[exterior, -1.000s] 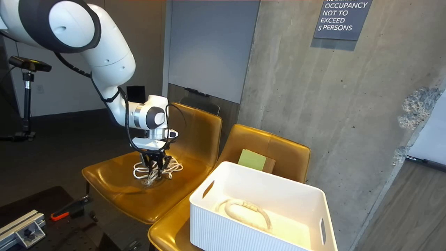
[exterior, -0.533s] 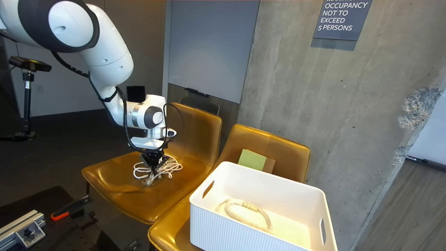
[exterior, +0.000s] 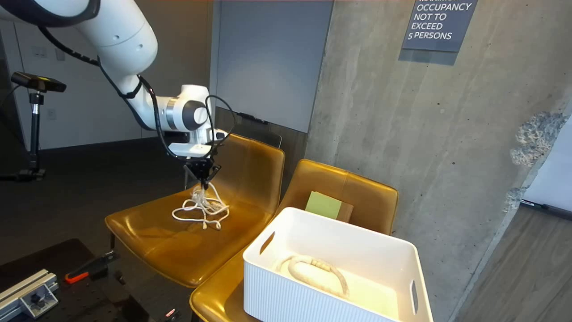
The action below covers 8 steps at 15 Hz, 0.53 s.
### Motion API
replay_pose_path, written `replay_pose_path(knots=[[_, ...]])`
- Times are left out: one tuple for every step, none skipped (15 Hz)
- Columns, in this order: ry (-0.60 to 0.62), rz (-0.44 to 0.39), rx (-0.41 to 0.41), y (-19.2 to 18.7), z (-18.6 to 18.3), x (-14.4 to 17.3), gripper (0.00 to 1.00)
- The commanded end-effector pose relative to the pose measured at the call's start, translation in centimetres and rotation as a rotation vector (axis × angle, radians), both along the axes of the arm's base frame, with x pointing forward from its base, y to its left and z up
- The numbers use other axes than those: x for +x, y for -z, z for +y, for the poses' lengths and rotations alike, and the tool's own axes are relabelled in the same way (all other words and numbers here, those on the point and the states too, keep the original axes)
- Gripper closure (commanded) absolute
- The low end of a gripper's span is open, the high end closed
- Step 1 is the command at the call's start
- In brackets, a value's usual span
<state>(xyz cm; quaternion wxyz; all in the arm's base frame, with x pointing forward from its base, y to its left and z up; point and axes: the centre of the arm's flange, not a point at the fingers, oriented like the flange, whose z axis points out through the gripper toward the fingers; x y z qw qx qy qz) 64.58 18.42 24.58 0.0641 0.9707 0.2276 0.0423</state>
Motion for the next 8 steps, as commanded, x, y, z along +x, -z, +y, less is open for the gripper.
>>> replay_pose_path(knots=[[0.026, -0.143, 0.01, -10.1, -0.8, -0.4, 0.99], [0.033, -0.177, 0.017, -13.0, -1.1, -0.3, 0.99], [0.041, -0.211, 0.022, -15.9, -1.4, -0.3, 0.99], [0.048, -0.244, 0.031, -18.8, -1.9, -0.4, 0.99], [0.056, -0.274, 0.037, -21.7, -2.4, -0.6, 0.99], [0.062, -0.3, 0.042, -24.4, -2.9, -0.9, 0.99], [0.07, -0.327, 0.047, -27.2, -3.4, -1.3, 0.99], [0.078, -0.351, 0.046, -30.1, -3.8, -1.9, 0.99]])
